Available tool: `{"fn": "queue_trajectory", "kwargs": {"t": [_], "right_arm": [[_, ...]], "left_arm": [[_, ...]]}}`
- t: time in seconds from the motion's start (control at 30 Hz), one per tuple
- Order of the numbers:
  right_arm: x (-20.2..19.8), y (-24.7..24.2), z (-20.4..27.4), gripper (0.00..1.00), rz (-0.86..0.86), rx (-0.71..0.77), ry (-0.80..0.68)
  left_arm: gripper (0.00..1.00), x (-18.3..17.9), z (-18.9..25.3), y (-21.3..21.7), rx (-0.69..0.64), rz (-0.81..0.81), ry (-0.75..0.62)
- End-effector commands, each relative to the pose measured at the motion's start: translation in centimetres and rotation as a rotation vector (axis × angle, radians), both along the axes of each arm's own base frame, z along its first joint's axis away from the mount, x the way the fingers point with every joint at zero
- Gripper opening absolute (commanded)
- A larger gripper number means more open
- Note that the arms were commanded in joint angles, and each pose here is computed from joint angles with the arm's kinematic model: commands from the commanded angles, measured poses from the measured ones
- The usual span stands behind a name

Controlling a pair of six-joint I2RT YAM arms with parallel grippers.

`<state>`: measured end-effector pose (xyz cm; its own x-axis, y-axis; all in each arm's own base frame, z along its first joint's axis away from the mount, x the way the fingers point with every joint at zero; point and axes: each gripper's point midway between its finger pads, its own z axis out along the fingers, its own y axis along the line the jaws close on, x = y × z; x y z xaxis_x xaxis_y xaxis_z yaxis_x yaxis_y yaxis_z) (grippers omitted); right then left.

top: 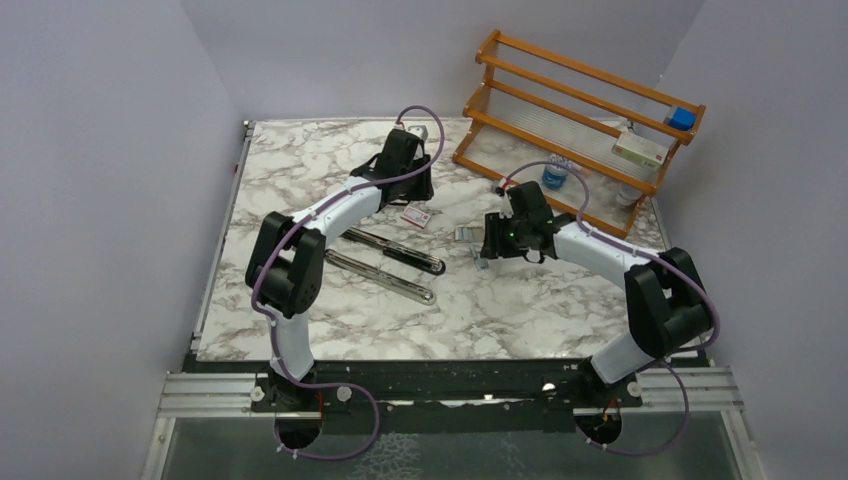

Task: Load the staples into the stapler

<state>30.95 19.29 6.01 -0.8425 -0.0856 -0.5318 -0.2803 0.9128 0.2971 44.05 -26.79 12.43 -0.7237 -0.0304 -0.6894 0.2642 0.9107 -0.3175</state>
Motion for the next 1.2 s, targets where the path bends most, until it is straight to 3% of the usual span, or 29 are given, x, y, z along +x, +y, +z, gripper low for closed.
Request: {"fn": "queue_trajectory", "kwargs": {"t": [0.0, 0.23, 0.63, 1.17], "right_arm": [[0.9, 1.7, -0.1, 0.49, 0.042, 0.016, -0.042], [2.4, 3.2, -0.3, 0.49, 0.07, -0.012, -0.068], [4.9, 3.5, -1.6, 0.38, 0.06, -0.112, -0.083], [4.3, 4.0, -3.3, 0.37, 0.088, -0.126, -0.014]], "left_arm": [[0.38, 0.1, 1.6, 0.4, 0.001, 0.004, -0.045], [0.37, 0.1, 1.5, 0.4, 0.002, 0.005, -0.043], [0.36, 0.2, 1.3, 0.4, 0.002, 0.002, -0.04], [0.35, 0.2, 0.6, 0.3, -0.006, 0.001, -0.016]]}}
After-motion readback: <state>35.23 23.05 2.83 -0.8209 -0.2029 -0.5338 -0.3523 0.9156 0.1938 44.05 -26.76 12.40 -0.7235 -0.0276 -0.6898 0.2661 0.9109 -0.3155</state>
